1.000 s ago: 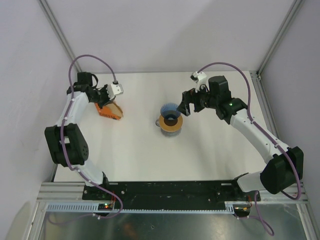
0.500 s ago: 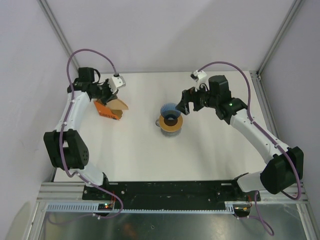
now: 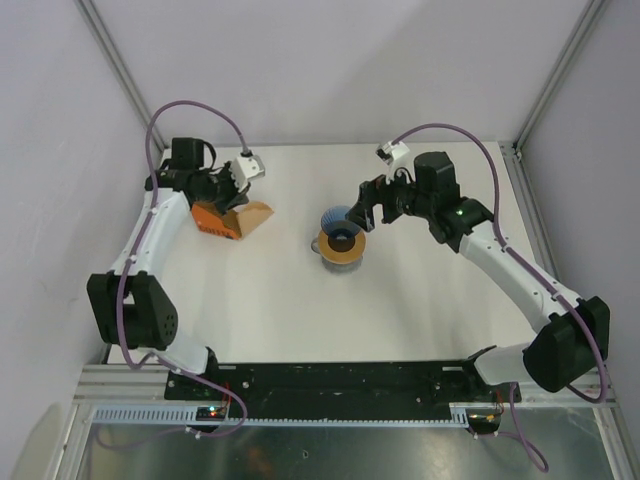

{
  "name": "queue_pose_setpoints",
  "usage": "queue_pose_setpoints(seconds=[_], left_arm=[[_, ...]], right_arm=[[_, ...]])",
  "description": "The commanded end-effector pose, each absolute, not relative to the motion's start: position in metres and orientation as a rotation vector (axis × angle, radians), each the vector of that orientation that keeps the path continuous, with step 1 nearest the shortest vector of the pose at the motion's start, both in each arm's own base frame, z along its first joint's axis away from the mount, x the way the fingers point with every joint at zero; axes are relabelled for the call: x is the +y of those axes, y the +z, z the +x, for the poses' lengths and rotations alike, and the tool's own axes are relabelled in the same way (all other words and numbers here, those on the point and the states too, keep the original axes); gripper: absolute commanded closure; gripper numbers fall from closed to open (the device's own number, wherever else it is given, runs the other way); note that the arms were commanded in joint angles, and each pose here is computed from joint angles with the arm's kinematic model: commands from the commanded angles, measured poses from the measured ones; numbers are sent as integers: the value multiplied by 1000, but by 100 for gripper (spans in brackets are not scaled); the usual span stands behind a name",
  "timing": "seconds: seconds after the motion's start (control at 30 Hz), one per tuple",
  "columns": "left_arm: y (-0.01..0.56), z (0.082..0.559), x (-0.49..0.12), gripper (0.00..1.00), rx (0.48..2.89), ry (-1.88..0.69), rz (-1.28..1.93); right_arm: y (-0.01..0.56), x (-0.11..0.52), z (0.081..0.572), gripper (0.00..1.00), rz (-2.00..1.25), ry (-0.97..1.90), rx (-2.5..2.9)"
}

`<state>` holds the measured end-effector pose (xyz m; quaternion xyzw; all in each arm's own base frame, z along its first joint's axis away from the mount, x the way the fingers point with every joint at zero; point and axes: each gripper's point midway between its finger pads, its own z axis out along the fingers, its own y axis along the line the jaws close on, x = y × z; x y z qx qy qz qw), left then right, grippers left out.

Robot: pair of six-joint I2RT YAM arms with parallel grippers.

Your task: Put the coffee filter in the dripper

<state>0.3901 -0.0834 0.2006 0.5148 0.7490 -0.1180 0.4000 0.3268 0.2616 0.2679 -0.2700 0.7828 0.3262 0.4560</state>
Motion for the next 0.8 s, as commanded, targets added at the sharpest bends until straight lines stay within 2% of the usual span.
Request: queue_pose_setpoints(seconds=[0.0, 0.37, 0.57, 0.67, 0.77], left_arm=[[233, 376, -101, 100, 1831, -305, 1275], [232, 345, -123, 100, 1865, -414, 1248], [230, 331, -125, 100, 1889, -455, 1235], [214, 334, -120, 100, 1978, -447, 1193], [182, 356, -116, 78, 2183, -469, 998]], right_arm=[[296, 272, 319, 1, -679, 838, 1824], [324, 312, 310, 3, -733, 916, 1658], [319, 342, 313, 6, -748, 946, 1614], [315, 351, 310, 7, -752, 972, 1619], [313, 349, 310, 7, -746, 944, 1635]])
